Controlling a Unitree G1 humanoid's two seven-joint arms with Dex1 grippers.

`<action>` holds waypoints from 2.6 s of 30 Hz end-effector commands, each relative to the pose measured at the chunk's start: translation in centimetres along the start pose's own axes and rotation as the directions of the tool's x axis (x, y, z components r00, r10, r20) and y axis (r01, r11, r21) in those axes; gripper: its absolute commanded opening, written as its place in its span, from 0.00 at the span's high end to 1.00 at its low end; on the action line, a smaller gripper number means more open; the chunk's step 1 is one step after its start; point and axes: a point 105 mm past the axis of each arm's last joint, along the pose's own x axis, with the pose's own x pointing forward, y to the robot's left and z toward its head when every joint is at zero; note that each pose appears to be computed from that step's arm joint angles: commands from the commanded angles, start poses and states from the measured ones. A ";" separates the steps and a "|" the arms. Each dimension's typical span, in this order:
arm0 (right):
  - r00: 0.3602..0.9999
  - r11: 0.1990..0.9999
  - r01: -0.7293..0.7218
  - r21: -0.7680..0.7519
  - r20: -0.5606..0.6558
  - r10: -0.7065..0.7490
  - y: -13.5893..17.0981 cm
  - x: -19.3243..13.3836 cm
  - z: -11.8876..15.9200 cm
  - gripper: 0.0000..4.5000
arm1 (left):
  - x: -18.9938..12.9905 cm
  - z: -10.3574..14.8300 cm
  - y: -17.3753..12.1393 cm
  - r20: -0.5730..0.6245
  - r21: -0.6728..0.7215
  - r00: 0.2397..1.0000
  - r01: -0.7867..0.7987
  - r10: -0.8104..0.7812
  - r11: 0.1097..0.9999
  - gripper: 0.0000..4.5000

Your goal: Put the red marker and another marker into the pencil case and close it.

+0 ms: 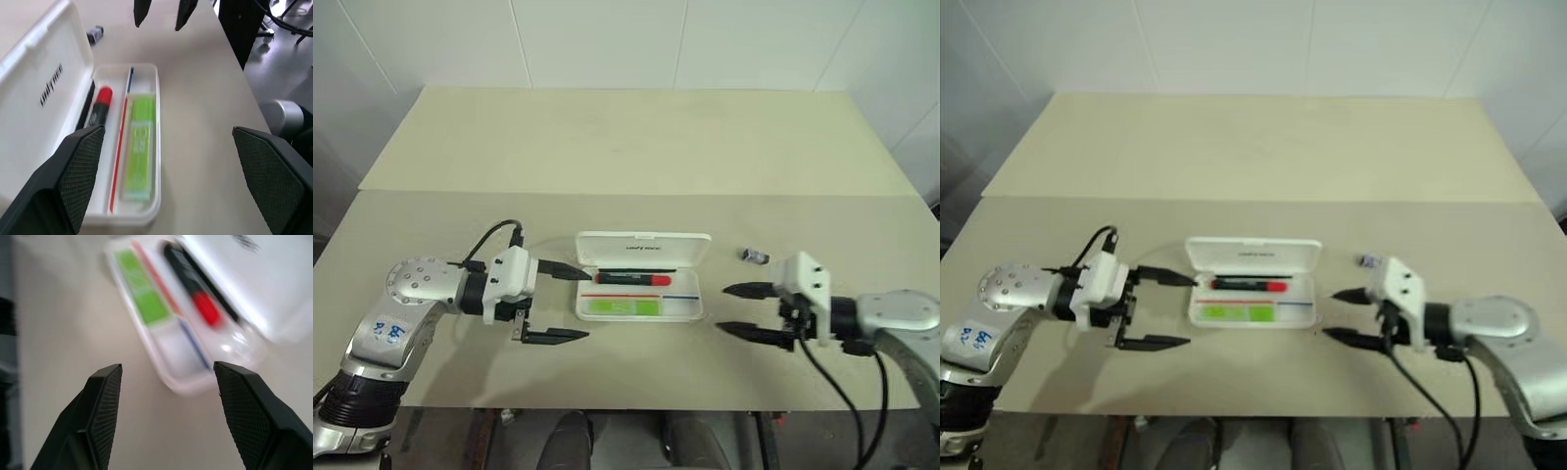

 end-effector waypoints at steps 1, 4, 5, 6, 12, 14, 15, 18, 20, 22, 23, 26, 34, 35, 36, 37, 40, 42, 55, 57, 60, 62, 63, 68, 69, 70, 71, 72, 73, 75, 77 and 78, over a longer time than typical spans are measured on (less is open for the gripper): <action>0.997 0.995 0.068 -0.073 -0.022 -0.070 -2.2 -2.2 -0.3 0.30 | 1.0 2.0 0.1 0.051 0.008 0.999 0.013 -0.013 1.000 0.00; 0.994 0.990 0.102 -0.101 -0.029 -0.106 -4.0 -3.1 -0.6 0.30 | 1.6 2.5 0.3 0.055 -0.005 0.998 0.008 -0.008 1.000 0.00; 0.992 0.987 0.121 -0.106 -0.026 -0.124 -4.9 -3.4 -0.6 0.30 | 1.8 2.5 0.5 0.048 -0.014 0.999 -0.005 0.005 1.000 0.00; 0.990 0.984 0.131 -0.117 -0.028 -0.135 -5.6 -3.7 -0.6 0.30 | 2.0 2.7 0.5 0.052 -0.022 0.999 -0.007 0.008 1.000 0.00; 0.982 0.969 0.174 -0.174 -0.036 -0.183 -9.4 -3.7 -0.7 0.30 | 3.4 3.7 1.3 0.050 -0.057 0.997 -0.061 0.064 0.996 0.00; 0.984 0.969 0.167 -0.180 -0.031 -0.176 -10.0 -3.2 -0.7 0.30 | 3.7 3.7 1.2 0.035 -0.058 0.997 -0.065 0.067 0.996 0.00; 0.985 0.969 0.164 -0.184 -0.031 -0.172 -10.3 -3.0 -0.8 0.30 | 3.7 3.7 1.0 0.035 -0.062 0.997 -0.060 0.063 0.996 0.00; 0.985 0.969 0.162 -0.186 -0.031 -0.171 -11.0 -2.2 -1.0 0.30 | 3.7 3.4 0.8 0.019 -0.066 0.998 -0.056 0.057 0.996 0.00; 0.985 0.969 0.163 -0.184 -0.029 -0.171 -11.5 -1.6 -1.1 0.30 | 3.7 3.3 0.8 0.016 -0.069 0.998 -0.058 0.060 0.996 0.00; 0.986 0.972 0.158 -0.175 -0.025 -0.165 -11.8 -1.1 -1.2 0.30 | 3.7 3.4 0.8 0.021 -0.069 0.998 -0.059 0.060 0.996 0.00; 0.987 0.973 0.155 -0.169 -0.024 -0.161 -11.9 -0.9 -1.3 0.30 | 3.7 3.4 0.9 0.021 -0.070 0.998 -0.060 0.061 0.996 0.00; 0.986 0.975 0.155 -0.158 -0.038 -0.163 -12.5 -0.1 -2.0 0.30 | 3.7 3.1 0.9 0.014 -0.067 0.998 -0.061 0.062 0.996 0.00; 0.985 0.984 0.127 -0.126 -0.099 -0.140 -13.1 0.1 -3.7 0.30 | 3.4 3.0 1.0 0.008 -0.062 0.997 -0.070 0.071 0.996 0.00; 0.985 0.985 0.119 -0.123 -0.110 -0.133 -13.1 0.1 -4.0 0.30 | 3.4 3.0 1.0 0.008 -0.061 0.997 -0.072 0.073 0.996 0.00; 0.984 0.986 0.115 -0.122 -0.119 -0.130 -13.1 0.1 -4.3 0.30 | 3.4 3.0 1.1 0.008 -0.061 0.997 -0.075 0.075 0.995 0.00; 0.984 0.987 0.111 -0.114 -0.127 -0.126 -13.1 0.1 -4.6 0.34 | 3.4 3.0 1.1 0.008 -0.060 0.997 -0.076 0.077 0.995 0.00; 0.984 0.990 0.099 -0.099 -0.138 -0.112 -13.0 0.1 -5.1 0.50 | 3.3 3.1 1.1 0.008 -0.059 0.997 -0.077 0.078 0.995 0.00; 0.985 0.992 0.082 -0.093 -0.141 -0.095 -12.7 0.3 -5.4 0.65 | 3.3 3.2 1.2 0.009 -0.056 0.997 -0.080 0.080 0.995 0.00; 0.992 0.991 0.082 -0.107 -0.087 -0.091 -11.9 0.9 -4.6 0.93 | 3.0 3.0 1.7 -0.002 -0.049 0.997 -0.075 0.075 0.996 0.00; 0.995 0.992 0.066 -0.111 -0.072 -0.074 -11.3 0.4 -4.0 0.93 | 2.5 2.5 1.7 -0.017 -0.049 0.997 -0.073 0.072 0.996 0.00; 0.996 0.990 0.045 -0.130 -0.066 -0.054 -10.2 -0.3 -3.2 0.93 | 1.6 1.5 1.6 -0.054 -0.042 0.996 -0.067 0.064 0.997 0.00; 0.998 0.990 0.026 -0.136 -0.060 -0.035 -9.2 -0.8 -2.6 0.93 | 0.9 0.6 1.5 -0.082 -0.039 0.995 -0.067 0.064 0.997 0.00; 0.998 0.990 0.019 -0.141 -0.060 -0.028 -8.8 -0.9 -2.4 0.93 | 0.7 0.3 1.5 -0.091 -0.038 0.994 -0.067 0.064 0.997 0.00; 0.999 0.988 -0.027 -0.153 -0.022 0.024 -5.8 -0.8 -0.8 0.93 | -0.2 -1.2 0.6 -0.124 -0.033 0.991 -0.053 0.049 0.998 0.00; 0.999 0.988 -0.040 -0.152 -0.012 0.038 -5.2 -0.6 -0.5 0.93 | -0.2 -1.4 0.6 -0.123 -0.032 0.991 -0.053 0.049 0.998 0.00; 0.999 0.987 -0.050 -0.155 0.001 0.051 -4.5 -0.3 -0.1 0.93 | -0.2 -1.5 0.5 -0.124 -0.030 0.991 -0.054 0.050 0.998 0.00; 0.998 0.986 -0.058 -0.155 0.012 0.061 -4.0 0.0 0.2 0.93 | -0.2 -1.6 0.5 -0.124 -0.029 0.991 -0.054 0.050 0.998 0.00; 0.997 0.986 -0.074 -0.151 0.024 0.079 -3.4 0.4 0.5 0.93 | -0.2 -1.7 0.4 -0.123 -0.027 0.991 -0.053 0.049 0.998 0.00; 0.994 0.984 -0.094 -0.153 0.032 0.100 -2.7 0.9 0.8 0.93 | -0.2 -1.8 0.4 -0.124 -0.026 0.991 -0.052 0.048 0.998 0.00; 0.992 0.982 -0.112 -0.155 0.044 0.120 -1.9 1.5 1.2 0.93 | -0.2 -1.9 0.3 -0.124 -0.024 0.991 -0.050 0.046 0.998 0.00; 0.987 0.979 -0.130 -0.155 0.069 0.142 -1.2 2.3 1.8 0.93 | -0.2 -2.0 0.2 -0.125 -0.024 0.991 -0.050 0.046 0.998 0.00; 0.985 0.978 -0.139 -0.155 0.081 0.153 -1.0 2.8 2.2 0.93 | -0.3 -2.1 0.2 -0.126 -0.023 0.991 -0.050 0.047 0.998 0.00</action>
